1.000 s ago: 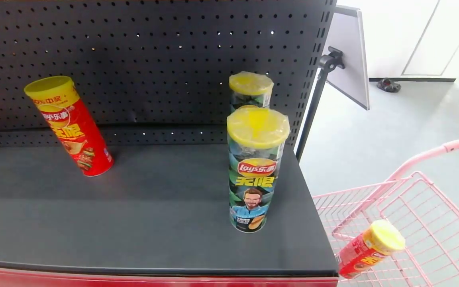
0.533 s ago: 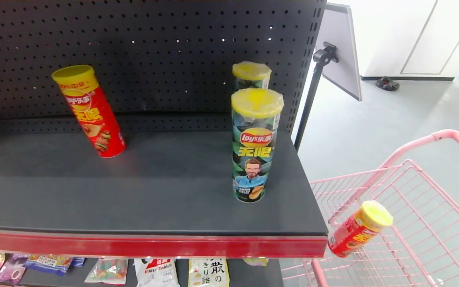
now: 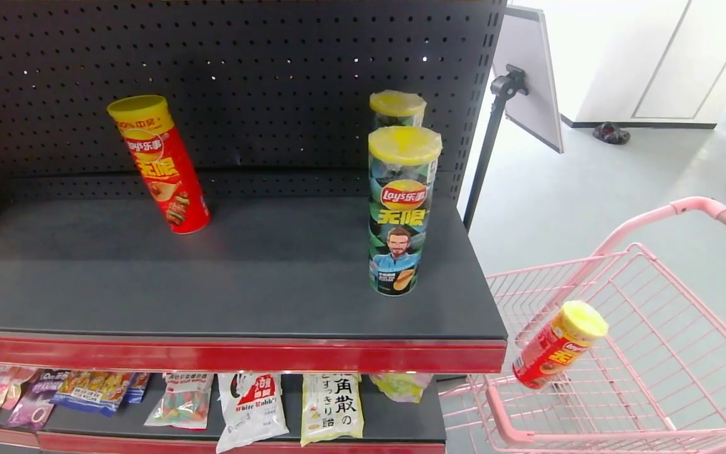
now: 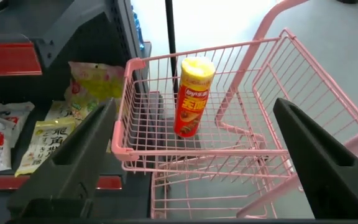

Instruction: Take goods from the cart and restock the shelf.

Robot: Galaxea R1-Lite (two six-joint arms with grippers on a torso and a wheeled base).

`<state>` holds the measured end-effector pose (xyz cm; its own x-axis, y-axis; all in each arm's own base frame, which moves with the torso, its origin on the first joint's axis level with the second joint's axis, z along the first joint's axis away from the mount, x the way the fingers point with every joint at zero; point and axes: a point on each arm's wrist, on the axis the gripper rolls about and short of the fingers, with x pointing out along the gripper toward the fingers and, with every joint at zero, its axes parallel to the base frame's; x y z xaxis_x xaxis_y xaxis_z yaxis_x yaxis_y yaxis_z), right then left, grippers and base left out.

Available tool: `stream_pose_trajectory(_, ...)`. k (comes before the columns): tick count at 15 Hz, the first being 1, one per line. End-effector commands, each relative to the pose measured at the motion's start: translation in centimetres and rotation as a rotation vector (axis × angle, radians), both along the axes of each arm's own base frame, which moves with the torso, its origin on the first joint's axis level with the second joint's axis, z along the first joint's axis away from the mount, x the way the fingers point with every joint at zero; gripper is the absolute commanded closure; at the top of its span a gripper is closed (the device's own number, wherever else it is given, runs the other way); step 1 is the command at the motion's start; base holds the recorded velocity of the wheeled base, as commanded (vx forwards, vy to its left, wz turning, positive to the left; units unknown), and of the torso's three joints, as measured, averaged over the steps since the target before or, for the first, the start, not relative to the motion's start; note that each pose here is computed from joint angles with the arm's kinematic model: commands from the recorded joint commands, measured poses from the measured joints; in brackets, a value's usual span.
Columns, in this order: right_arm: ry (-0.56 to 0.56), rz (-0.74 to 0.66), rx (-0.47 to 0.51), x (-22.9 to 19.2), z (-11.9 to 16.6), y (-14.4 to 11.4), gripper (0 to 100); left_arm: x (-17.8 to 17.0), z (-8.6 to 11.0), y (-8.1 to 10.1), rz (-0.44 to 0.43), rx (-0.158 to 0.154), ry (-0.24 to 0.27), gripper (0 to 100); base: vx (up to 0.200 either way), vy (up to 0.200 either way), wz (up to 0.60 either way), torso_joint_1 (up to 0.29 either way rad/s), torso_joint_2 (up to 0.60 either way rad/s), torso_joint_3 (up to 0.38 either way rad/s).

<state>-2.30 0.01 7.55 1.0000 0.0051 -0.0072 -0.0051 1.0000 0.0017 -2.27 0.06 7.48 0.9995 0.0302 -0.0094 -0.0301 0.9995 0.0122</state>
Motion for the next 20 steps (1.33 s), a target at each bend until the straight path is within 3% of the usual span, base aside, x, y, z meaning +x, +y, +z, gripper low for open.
stream_pose_trajectory(1, 0.002, 0.001, 0.0, 0.01, -0.02, 0.0, 0, 0.01, 0.0, 0.0, 0.0, 0.0, 0.001, 0, 0.0, -0.2, 0.0, -0.002, 0.0, 0.002)
stream_pose_trajectory(11, 0.0, 0.001, 0.0, 0.01, -0.01, 0.0, 0, 0.01, 0.0, 0.0, 0.0, -0.001, 0.001, 0, 0.0, -0.2, 0.0, 0.005, 0.0, 0.001)
stream_pose_trajectory(20, 0.0, 0.001, 0.0, 0.01, -0.01, 0.0, 0, 0.01, 0.0, 0.0, 0.0, -0.001, 0.001, 0, 0.0, 0.0, 0.0, 0.0, 0.0, 0.0)
